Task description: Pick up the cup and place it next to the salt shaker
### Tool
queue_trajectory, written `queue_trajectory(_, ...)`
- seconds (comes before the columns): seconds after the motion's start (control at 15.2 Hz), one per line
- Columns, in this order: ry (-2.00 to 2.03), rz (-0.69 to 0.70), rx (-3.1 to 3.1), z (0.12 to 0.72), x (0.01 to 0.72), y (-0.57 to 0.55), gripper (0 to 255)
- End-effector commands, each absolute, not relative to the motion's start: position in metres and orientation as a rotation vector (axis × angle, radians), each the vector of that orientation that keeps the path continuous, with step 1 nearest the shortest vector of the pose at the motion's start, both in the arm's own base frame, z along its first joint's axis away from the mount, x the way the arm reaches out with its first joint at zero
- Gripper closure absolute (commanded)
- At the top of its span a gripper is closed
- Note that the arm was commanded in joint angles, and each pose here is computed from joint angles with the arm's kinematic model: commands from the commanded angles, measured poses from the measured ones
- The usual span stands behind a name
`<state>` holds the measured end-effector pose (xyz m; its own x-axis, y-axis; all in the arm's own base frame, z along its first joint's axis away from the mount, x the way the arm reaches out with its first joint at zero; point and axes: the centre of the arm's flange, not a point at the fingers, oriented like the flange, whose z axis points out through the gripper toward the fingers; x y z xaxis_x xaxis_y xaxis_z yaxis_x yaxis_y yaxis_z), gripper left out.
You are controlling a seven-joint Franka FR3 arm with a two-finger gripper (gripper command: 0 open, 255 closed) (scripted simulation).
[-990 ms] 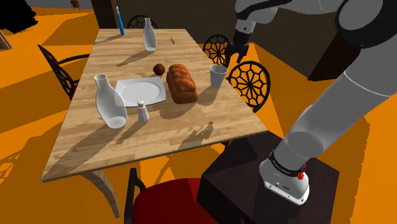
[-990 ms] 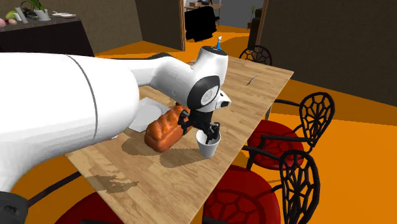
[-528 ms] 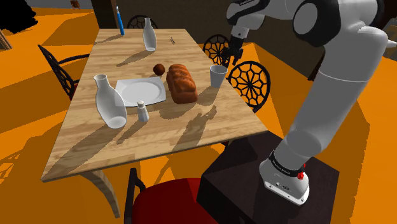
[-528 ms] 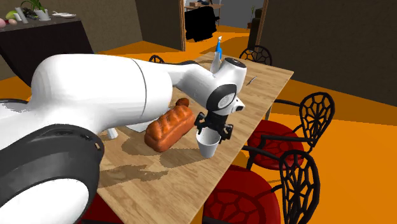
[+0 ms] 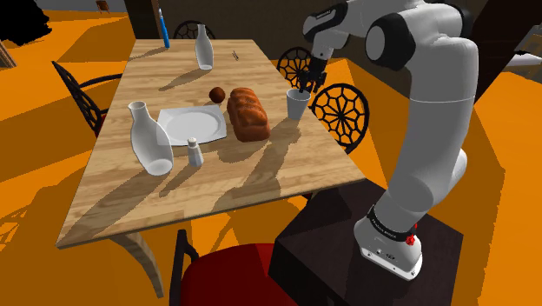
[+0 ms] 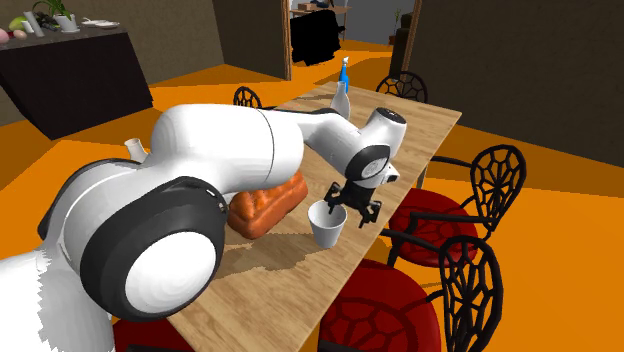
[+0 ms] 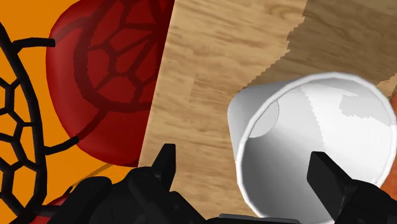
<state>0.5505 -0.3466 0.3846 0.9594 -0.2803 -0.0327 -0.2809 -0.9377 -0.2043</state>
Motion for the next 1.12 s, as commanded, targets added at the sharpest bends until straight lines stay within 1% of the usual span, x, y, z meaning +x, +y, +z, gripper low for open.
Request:
queue_trajectory(0.0,0.420,0.004,-2.903,0.374,0.550,-0.345,0)
queue_trajectory(0.2,0.420,0.004,-2.903,0.356,0.550,-0.341,0)
queue_trajectory(0.73,0.420,0.004,-2.903,0.356,0.550,-0.341,0)
queue_trajectory(0.79,0.420,0.004,-2.903,0.356,0.550,-0.341,255)
queue_trajectory(1.06,0.420,0.004,-2.903,0.356,0.550,-0.341,255)
